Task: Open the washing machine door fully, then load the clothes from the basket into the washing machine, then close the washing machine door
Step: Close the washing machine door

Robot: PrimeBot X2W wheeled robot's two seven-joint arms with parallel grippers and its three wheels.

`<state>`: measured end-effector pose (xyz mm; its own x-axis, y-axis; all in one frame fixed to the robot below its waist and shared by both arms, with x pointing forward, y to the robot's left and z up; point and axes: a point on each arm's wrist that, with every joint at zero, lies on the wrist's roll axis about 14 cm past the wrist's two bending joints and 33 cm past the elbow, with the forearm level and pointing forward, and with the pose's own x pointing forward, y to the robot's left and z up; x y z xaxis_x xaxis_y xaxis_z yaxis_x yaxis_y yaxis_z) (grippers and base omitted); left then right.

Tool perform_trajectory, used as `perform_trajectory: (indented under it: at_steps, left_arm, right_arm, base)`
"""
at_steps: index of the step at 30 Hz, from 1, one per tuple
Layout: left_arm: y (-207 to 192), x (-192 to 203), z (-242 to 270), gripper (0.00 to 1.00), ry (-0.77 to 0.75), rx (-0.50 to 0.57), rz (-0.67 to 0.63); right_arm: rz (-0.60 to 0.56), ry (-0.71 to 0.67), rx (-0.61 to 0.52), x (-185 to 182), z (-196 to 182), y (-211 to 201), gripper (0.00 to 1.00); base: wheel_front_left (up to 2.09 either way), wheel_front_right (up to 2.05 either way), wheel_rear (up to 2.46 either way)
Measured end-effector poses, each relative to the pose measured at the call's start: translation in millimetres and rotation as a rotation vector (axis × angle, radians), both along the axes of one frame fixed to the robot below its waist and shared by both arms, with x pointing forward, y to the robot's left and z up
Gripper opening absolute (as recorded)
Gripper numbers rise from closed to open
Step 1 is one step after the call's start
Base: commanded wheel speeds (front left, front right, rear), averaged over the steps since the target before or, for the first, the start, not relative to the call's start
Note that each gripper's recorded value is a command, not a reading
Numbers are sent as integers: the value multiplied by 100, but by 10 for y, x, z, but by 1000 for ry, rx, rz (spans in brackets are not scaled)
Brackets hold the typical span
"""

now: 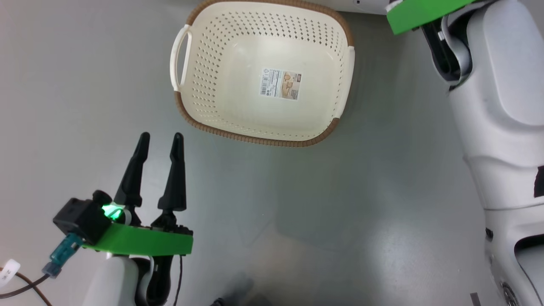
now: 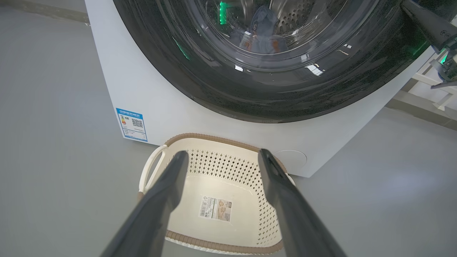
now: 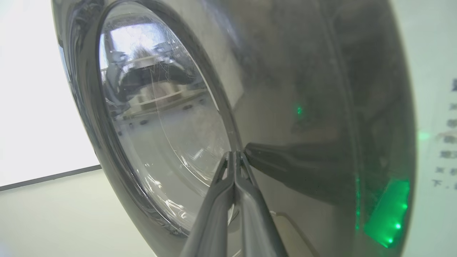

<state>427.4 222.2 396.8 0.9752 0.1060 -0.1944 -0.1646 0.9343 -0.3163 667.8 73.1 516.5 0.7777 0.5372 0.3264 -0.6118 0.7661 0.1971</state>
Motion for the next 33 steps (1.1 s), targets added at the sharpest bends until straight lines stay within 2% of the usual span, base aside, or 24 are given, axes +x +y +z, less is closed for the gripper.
perform_trajectory:
  at_steps: [11,25,26,27,28,29,33]
  left_arm:
    - [4,53,215,100,-63,25,-8]
    - [-111,64,496,100,-140,61,-48]
    - [-129,53,510,100,-143,62,-53]
    - [-147,48,528,100,-148,62,-57]
    - [-159,37,549,100,-154,62,-59]
    - [-159,24,566,100,-158,61,-58]
    - [-175,-32,641,100,-175,62,-59]
  right_arm:
    - [67,62,-36,-466,-172,7,0]
    - [11,154,-60,-1030,-259,-430,0]
    - [5,159,-65,-1067,-260,-465,11]
    - [-1,163,-70,-1105,-261,-499,36]
    - [-9,167,-74,-1145,-260,-537,93]
    - [-16,172,-77,-1185,-261,-571,100]
    - [-46,185,-75,-1345,-223,-698,100]
  base:
    - [0,0,0]
    - [0,0,0]
    - [0,0,0]
    - [0,0,0]
    - [0,0,0]
    - [0,0,0]
    - [0,0,0]
